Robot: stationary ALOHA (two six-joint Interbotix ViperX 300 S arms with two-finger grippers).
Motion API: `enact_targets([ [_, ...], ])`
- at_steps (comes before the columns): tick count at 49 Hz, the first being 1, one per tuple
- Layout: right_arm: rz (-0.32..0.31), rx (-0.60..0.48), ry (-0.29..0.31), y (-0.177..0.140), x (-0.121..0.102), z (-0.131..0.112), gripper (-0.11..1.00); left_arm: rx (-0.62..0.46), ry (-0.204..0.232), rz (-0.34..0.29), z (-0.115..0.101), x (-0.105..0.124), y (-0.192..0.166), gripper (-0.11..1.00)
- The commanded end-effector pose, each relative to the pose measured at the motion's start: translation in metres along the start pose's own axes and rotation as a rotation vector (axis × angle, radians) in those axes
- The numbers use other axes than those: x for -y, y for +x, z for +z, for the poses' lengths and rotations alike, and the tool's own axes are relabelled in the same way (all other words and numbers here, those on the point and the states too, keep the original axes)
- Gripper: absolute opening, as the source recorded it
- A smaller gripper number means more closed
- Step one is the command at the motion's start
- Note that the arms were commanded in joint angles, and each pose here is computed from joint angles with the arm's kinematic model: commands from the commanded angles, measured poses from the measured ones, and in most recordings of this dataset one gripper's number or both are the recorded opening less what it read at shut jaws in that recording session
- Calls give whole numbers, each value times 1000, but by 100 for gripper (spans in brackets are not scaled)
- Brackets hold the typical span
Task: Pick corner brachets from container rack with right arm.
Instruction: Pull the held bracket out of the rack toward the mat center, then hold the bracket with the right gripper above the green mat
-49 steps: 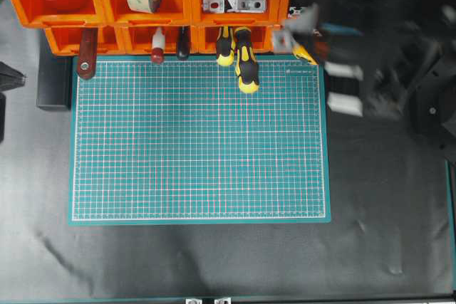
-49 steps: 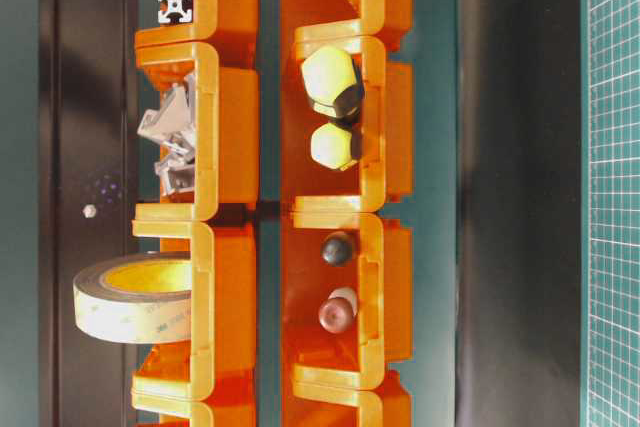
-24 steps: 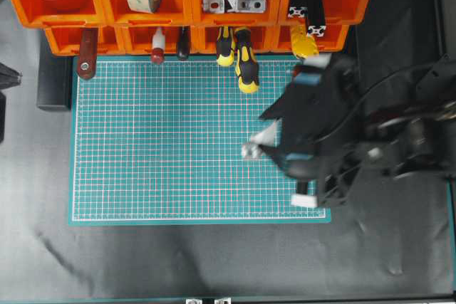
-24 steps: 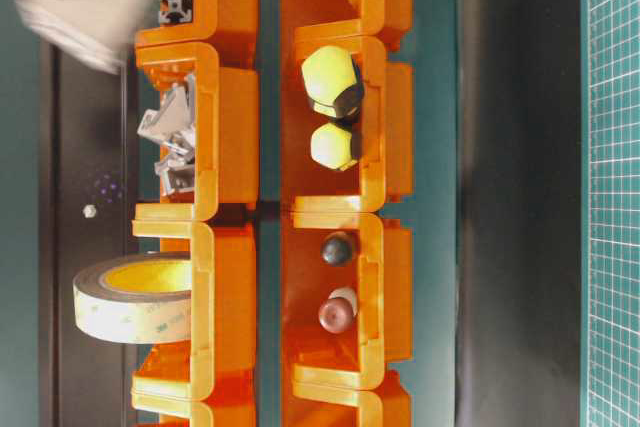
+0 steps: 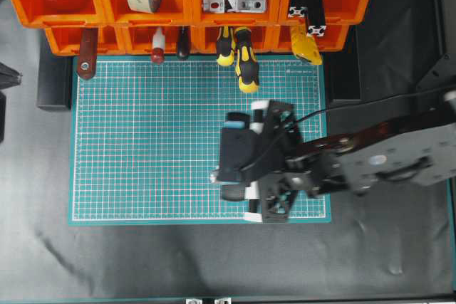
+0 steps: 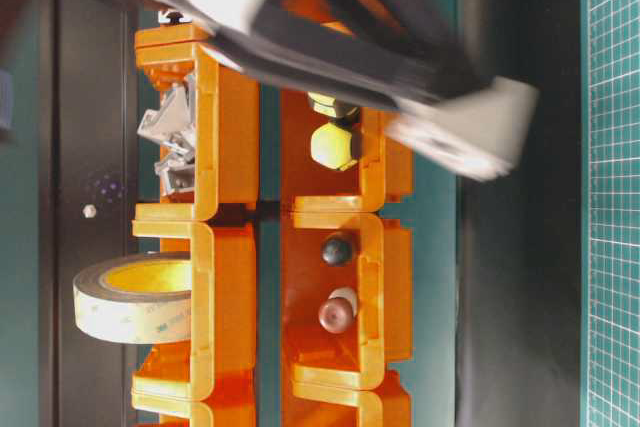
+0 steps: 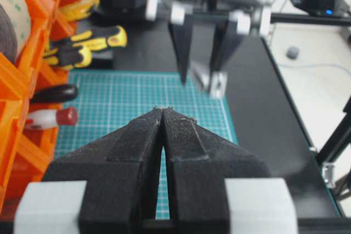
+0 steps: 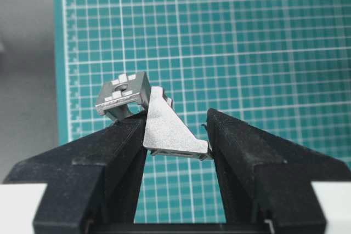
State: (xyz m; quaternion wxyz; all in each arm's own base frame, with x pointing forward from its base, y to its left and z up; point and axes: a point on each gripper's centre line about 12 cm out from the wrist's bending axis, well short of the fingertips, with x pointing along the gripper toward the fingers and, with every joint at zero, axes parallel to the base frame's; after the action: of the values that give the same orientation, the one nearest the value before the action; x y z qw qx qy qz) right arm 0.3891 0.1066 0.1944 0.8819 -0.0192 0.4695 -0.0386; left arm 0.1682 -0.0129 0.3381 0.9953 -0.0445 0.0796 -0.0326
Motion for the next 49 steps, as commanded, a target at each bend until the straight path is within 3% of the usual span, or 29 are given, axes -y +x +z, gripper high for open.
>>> enact_targets([
  [1, 24, 35, 3, 9, -4, 10, 33, 26, 4, -3, 12, 1, -1, 0],
  [39, -4, -2, 39, 28, 11, 6, 34, 20, 11, -2, 10, 1, 0, 0],
  [49, -4, -1, 22, 30, 9, 6, 81, 23, 12, -3, 11, 1, 0, 0],
])
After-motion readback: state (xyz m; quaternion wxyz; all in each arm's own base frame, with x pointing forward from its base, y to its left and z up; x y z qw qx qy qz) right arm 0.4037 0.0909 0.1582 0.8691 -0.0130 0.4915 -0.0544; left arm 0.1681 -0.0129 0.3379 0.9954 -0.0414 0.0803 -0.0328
